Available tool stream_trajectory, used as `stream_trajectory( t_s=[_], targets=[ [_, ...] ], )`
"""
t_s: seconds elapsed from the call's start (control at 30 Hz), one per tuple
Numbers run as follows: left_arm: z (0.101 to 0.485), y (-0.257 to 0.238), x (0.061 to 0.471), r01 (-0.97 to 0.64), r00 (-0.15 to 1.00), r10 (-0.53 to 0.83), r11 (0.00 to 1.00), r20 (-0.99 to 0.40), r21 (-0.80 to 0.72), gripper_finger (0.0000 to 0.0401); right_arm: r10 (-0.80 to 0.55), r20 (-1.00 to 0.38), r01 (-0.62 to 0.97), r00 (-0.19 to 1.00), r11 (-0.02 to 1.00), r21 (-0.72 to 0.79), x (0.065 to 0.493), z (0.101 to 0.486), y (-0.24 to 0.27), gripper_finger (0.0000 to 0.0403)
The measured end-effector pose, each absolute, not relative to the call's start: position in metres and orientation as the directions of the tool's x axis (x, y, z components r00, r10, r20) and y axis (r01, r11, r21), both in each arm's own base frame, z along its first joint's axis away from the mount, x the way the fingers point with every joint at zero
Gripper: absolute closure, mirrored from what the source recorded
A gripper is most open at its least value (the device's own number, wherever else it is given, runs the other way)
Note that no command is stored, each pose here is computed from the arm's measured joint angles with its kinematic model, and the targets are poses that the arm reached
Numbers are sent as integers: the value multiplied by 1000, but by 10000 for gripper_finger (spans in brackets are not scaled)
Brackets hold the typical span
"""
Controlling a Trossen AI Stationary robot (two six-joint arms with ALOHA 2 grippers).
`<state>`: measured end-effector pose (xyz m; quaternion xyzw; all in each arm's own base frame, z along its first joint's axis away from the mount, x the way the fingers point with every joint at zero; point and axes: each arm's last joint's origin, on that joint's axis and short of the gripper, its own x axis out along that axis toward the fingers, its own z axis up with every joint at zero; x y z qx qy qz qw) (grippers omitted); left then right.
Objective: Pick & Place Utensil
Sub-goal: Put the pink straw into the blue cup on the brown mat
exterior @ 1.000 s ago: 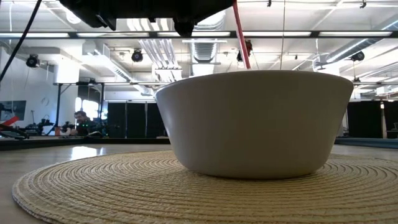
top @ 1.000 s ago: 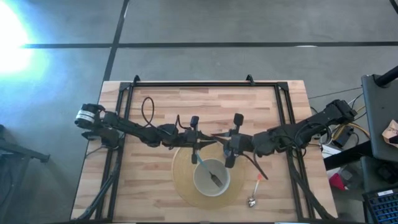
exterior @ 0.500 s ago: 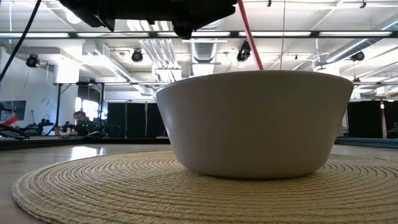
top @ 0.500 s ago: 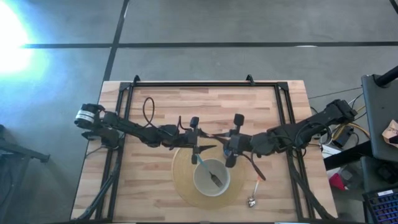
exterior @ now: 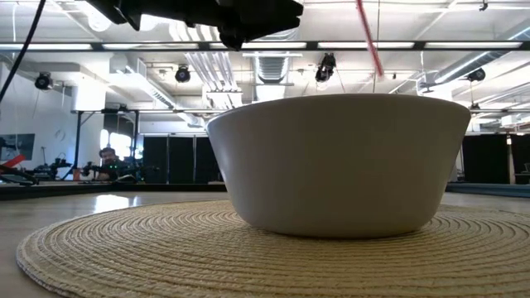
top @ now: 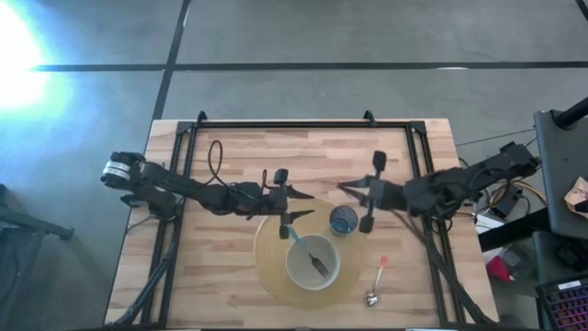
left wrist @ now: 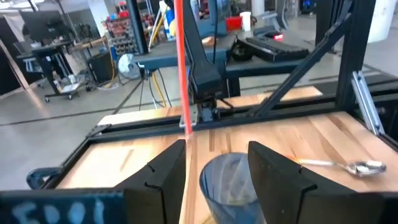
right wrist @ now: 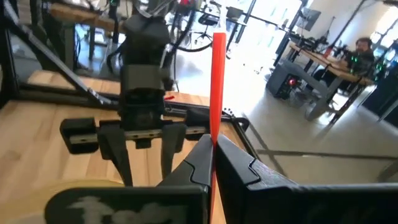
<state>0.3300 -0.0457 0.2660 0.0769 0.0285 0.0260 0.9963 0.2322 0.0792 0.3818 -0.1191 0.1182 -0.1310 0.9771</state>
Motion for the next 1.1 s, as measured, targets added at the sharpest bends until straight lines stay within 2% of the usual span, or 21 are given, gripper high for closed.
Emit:
stream_trajectory(
  t_s=[0.17,0.37,0.63,0.9,1.1],
  targets=[
    [270,-45,324,-42,995,57,986,-87,161,233,-285,-210,258,935,955,-147,210,385,70,394],
    [273,-44,320,-41,993,57,987,-101,158,233,-286,-211,287,935,958,-24,190,367,61,394],
    [273,-44,320,-41,993,58,987,-103,157,233,-276,-79,286,958,939,192,178,334,56,394],
    [273,-44,320,-41,993,57,987,-102,155,233,-283,28,262,959,917,301,173,300,54,394],
    [273,-44,320,-40,993,57,987,-103,156,233,-332,37,303,943,897,321,172,276,52,394]
  ],
)
